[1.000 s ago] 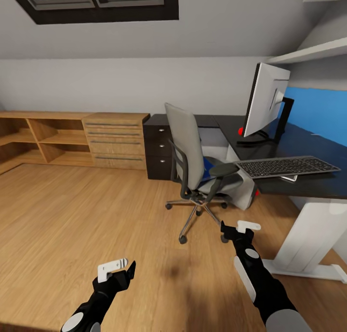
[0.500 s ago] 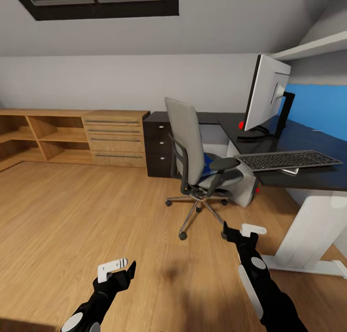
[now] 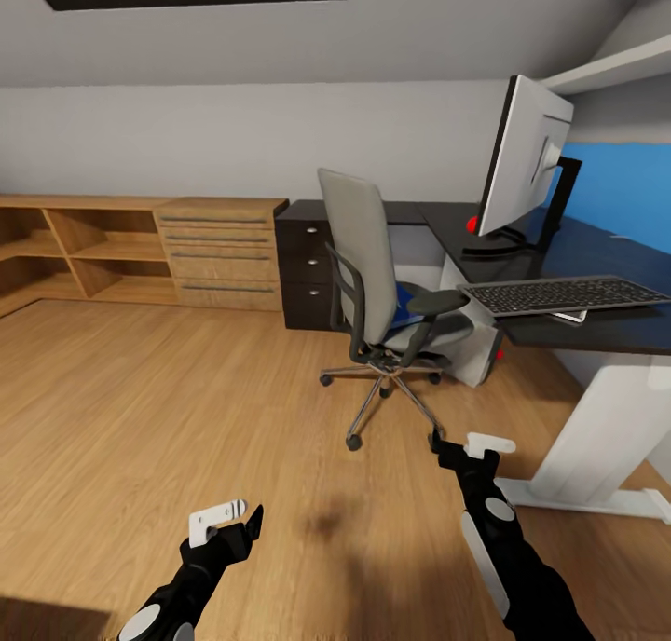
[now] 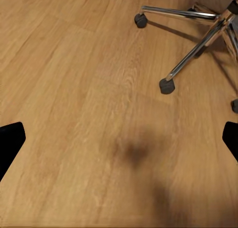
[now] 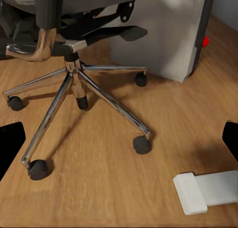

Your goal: In the bedroom, organize the workspace by keeping the computer under the desk, ensuring the monitor is on the desk, placing the keyboard on the desk next to the monitor, placing the mouse on the desk next to the keyboard, moving the folder from the swivel chair onto the desk next to the mouse, stacking the notebook on top of the folder with the pen on top of the notebook, and positioning the swivel chair next to the desk.

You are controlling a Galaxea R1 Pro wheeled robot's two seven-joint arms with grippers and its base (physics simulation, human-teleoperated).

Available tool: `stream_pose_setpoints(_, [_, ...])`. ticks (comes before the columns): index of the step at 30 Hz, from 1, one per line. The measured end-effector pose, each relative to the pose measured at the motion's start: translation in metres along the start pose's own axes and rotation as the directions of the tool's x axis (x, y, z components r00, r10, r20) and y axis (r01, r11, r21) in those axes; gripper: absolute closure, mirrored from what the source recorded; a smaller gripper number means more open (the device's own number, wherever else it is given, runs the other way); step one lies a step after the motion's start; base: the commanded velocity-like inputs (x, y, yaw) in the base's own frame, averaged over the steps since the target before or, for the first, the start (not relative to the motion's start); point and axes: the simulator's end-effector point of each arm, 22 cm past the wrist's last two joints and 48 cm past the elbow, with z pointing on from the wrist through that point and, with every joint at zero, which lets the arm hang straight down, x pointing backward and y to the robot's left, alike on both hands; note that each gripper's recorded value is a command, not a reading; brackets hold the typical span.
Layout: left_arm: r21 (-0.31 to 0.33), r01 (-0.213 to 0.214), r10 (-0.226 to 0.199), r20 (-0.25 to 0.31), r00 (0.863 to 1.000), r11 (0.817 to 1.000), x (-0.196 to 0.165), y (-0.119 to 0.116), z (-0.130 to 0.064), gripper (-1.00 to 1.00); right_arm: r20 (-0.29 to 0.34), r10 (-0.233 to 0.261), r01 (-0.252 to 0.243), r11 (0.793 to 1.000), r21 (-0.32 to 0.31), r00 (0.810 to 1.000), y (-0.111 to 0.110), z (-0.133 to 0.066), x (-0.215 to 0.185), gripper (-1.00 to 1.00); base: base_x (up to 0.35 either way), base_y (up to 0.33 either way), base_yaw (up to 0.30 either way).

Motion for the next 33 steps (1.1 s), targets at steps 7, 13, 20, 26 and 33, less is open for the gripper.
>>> stream_pose_setpoints(7, [-0.005, 0.001, -0.001, -0.011, 1.000, 1.000, 0.005, 0.002, 0.002, -1.00, -0.048, -0.012, 0.013, 1.000, 0.005, 0.999, -0.002, 0.003, 0.030, -1.00, 0.000, 0.000, 0.000])
stream_pose_setpoints(13, [-0.005, -0.002, 0.002, -0.010, 1.000, 1.000, 0.004, 0.003, 0.002, -1.00, -0.079, -0.026, 0.028, 0.999, 0.016, 0.997, -0.003, 0.016, 0.056, -1.00, 0.000, 0.000, 0.000])
stream_pose_setpoints(20, [-0.005, -0.003, 0.003, -0.010, 1.000, 1.000, 0.004, 0.003, 0.002, -1.00, -0.078, -0.038, 0.041, 0.999, 0.033, 0.996, 0.000, 0.068, 0.033, -1.00, 0.000, 0.000, 0.000])
stream_pose_setpoints(26, [-0.004, -0.005, 0.005, -0.010, 1.000, 1.000, 0.004, 0.002, 0.002, -1.00, -0.038, -0.042, 0.044, 0.997, 0.059, 0.998, -0.009, 0.091, 0.011, -1.00, 0.109, 0.000, 0.000])
stream_pose_setpoints(33, [-0.002, -0.006, 0.006, -0.012, 1.000, 1.000, 0.005, 0.001, 0.002, -1.00, -0.035, -0.041, 0.043, 0.996, 0.076, 0.999, -0.018, 0.094, 0.016, -1.00, 0.279, -0.001, 0.000])
